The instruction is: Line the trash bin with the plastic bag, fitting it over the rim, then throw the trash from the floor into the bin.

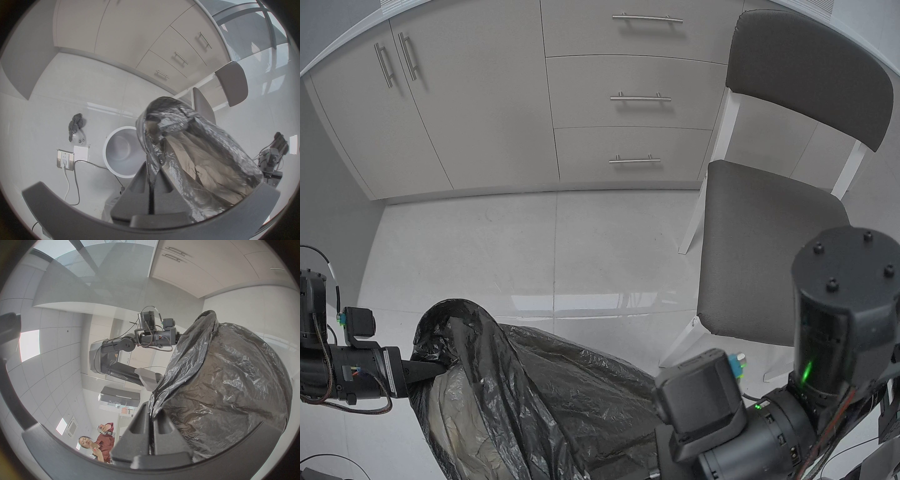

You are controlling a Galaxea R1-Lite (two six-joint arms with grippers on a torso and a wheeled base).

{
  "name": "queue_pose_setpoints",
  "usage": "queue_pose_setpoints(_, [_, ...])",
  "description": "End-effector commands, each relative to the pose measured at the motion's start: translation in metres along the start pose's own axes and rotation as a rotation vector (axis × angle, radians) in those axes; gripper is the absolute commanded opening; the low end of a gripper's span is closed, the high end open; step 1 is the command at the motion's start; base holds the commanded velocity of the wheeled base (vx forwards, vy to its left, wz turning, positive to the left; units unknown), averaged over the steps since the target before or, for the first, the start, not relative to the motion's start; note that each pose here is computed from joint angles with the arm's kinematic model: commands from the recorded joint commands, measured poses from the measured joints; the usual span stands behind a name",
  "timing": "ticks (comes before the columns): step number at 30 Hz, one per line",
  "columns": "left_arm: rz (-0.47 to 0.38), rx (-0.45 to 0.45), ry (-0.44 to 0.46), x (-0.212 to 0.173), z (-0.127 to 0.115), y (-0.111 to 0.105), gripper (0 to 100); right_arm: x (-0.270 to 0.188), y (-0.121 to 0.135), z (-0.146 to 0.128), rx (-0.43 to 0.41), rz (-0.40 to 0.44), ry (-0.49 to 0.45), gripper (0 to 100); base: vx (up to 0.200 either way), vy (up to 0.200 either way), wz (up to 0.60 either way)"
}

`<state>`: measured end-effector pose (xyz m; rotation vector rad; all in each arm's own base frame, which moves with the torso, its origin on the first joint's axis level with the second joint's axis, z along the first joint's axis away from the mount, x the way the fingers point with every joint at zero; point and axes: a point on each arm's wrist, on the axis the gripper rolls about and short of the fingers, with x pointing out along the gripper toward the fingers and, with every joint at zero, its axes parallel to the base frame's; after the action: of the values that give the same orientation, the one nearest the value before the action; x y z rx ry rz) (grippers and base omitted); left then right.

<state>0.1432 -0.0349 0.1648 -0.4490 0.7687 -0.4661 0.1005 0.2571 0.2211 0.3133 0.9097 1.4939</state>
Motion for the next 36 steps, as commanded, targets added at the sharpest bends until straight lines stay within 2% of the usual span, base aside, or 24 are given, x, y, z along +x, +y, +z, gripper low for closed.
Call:
queue_pose_setpoints(1, [0.049, 0.004, -0.047, -0.007, -0.005, 0.0, 0, -0.006, 0.011, -0.004, -0.022, 0.032, 0.001, 0, 0.0, 0.0, 0.0])
queue_pose_setpoints(6, [0.045, 0.003, -0.1, -0.018, -0.004, -0.006, 0, -0.005, 0.011, -0.003, -0.023, 0.034, -0.002, 0, 0.0, 0.0, 0.0])
queue_pose_setpoints(10, [0.039, -0.003, -0.084, -0.022, -0.007, -0.009, 0, 0.011, -0.003, -0.003, 0.002, -0.001, 0.024, 0, 0.0, 0.0, 0.0])
queue_pose_setpoints(16, [0.029, -0.033, -0.068, -0.027, -0.013, -0.01, 0, 0.037, -0.016, 0.012, -0.017, -0.013, -0.011, 0, 0.0, 0.0, 0.0])
queue_pose_setpoints(21, [0.01, -0.034, -0.034, -0.032, -0.021, -0.015, 0, 0.045, 0.0, 0.017, -0.035, 0.034, -0.008, 0, 0.0, 0.0, 0.0])
queue_pose_setpoints(22, [0.012, -0.036, -0.023, -0.033, -0.022, -0.015, 0, 0.049, 0.011, 0.01, -0.047, 0.061, 0.023, 0, 0.0, 0.0, 0.0])
queue_pose_setpoints(26, [0.013, -0.041, -0.015, -0.036, -0.025, -0.015, 0, 0.058, 0.025, -0.006, -0.052, 0.086, 0.093, 0, 0.0, 0.0, 0.0])
queue_pose_setpoints(29, [0.006, -0.042, -0.025, -0.039, -0.028, -0.016, 0, 0.062, 0.027, -0.01, -0.051, 0.091, 0.112, 0, 0.0, 0.0, 0.0])
queue_pose_setpoints(32, [-0.01, -0.09, -0.055, -0.046, -0.03, -0.018, 0, 0.064, 0.03, -0.012, -0.052, 0.099, 0.121, 0, 0.0, 0.0, 0.0])
queue_pose_setpoints(36, [-0.011, -0.106, -0.059, -0.055, -0.036, -0.019, 0, 0.069, 0.029, -0.013, -0.052, 0.098, 0.127, 0, 0.0, 0.0, 0.0])
